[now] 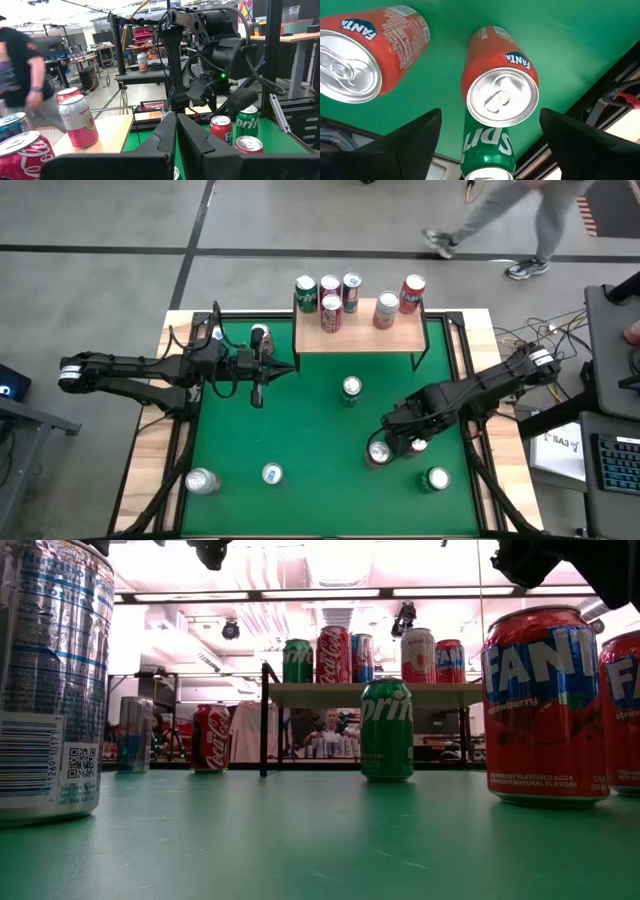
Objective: Place canned beverage on shelf
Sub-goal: Put the right red soda can aligned with the red soda can on the shelf
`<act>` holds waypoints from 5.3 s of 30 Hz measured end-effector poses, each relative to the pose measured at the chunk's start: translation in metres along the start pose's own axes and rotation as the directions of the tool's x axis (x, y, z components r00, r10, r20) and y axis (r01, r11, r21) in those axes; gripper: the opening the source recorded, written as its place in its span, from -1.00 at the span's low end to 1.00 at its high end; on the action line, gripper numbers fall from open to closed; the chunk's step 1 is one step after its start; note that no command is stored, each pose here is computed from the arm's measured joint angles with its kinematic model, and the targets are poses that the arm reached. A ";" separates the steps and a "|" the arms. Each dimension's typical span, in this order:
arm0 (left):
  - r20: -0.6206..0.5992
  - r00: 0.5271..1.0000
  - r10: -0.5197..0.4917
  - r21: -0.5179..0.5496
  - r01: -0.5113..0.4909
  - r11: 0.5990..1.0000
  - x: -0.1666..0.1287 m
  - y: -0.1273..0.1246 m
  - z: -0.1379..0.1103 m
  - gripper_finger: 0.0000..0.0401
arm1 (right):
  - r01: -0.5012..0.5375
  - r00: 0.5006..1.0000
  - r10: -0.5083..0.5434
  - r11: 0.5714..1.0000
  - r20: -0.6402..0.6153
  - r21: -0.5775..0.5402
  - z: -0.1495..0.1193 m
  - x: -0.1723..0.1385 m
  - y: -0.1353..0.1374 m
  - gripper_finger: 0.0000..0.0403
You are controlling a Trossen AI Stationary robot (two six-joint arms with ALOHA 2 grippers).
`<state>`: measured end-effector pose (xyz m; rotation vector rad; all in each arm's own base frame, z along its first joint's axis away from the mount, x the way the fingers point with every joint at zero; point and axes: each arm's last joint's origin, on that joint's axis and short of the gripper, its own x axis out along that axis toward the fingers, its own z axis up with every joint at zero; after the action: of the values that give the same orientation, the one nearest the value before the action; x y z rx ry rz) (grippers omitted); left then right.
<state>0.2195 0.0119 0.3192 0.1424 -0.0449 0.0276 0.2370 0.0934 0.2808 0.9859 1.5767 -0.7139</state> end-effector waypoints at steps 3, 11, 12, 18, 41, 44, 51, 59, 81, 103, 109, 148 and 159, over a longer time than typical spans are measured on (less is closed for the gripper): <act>-0.003 1.000 0.000 0.000 0.000 1.000 0.000 0.000 0.000 -1.00 | 0.015 1.000 -0.015 1.000 0.016 -0.005 0.001 0.003 0.002 0.67; -0.014 1.000 -0.002 0.000 0.002 1.000 0.000 0.000 -0.001 -1.00 | 0.052 0.998 -0.053 0.998 0.022 0.023 0.003 0.011 -0.001 0.67; -0.017 1.000 -0.003 0.000 0.003 1.000 0.000 0.000 -0.002 -1.00 | 0.061 0.998 -0.061 0.998 0.020 0.028 0.003 0.013 -0.001 0.67; -0.017 1.000 -0.002 0.000 0.002 1.000 0.000 0.000 -0.002 -1.00 | 0.094 0.995 -0.094 0.995 0.013 0.032 0.001 0.025 -0.005 0.67; -0.015 1.000 -0.002 0.000 0.002 1.000 0.000 0.000 -0.001 -1.00 | 0.064 0.998 -0.065 0.998 0.028 0.023 0.007 0.059 -0.009 0.47; -0.015 1.000 -0.002 0.000 0.002 1.000 0.000 0.000 -0.001 -1.00 | 0.089 0.994 -0.089 0.996 0.065 0.010 0.006 0.050 -0.008 0.47; -0.015 1.000 -0.002 0.000 0.002 1.000 0.000 0.000 -0.001 -1.00 | 0.177 0.973 -0.181 0.983 0.142 0.039 0.003 0.017 -0.013 0.47; -0.015 1.000 -0.003 0.000 0.003 1.000 0.000 0.000 -0.001 -1.00 | 0.107 0.960 -0.103 0.994 0.260 -0.001 0.012 -0.027 -0.007 0.47; -0.014 1.000 -0.002 0.000 0.002 1.000 0.000 0.000 -0.001 -1.00 | -0.035 0.812 0.181 0.964 0.554 -0.264 0.053 -0.149 -0.022 0.47; -0.036 0.999 -0.011 0.051 0.012 0.999 0.084 -0.002 -0.026 -0.39 | 0.143 0.736 0.179 0.901 0.653 -0.409 0.076 -0.140 0.001 0.47; -0.139 0.989 0.058 0.150 -0.037 0.988 0.114 -0.001 -0.032 0.29 | 0.133 0.749 0.185 0.899 0.636 -0.418 0.077 -0.138 0.003 0.51; -0.304 0.934 0.188 0.249 -0.113 0.962 0.189 0.001 -0.055 0.41 | 0.065 0.749 0.234 0.905 0.620 -0.420 0.077 -0.139 0.007 0.59; -0.326 0.924 0.200 0.239 -0.124 0.963 0.180 0.000 -0.060 0.41 | 0.024 0.709 0.291 0.900 0.642 -0.434 0.072 -0.149 0.002 0.73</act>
<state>0.4015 0.0247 0.2686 0.3480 0.3019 0.2252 0.2822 -0.0004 0.4097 0.4138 0.9002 -0.5187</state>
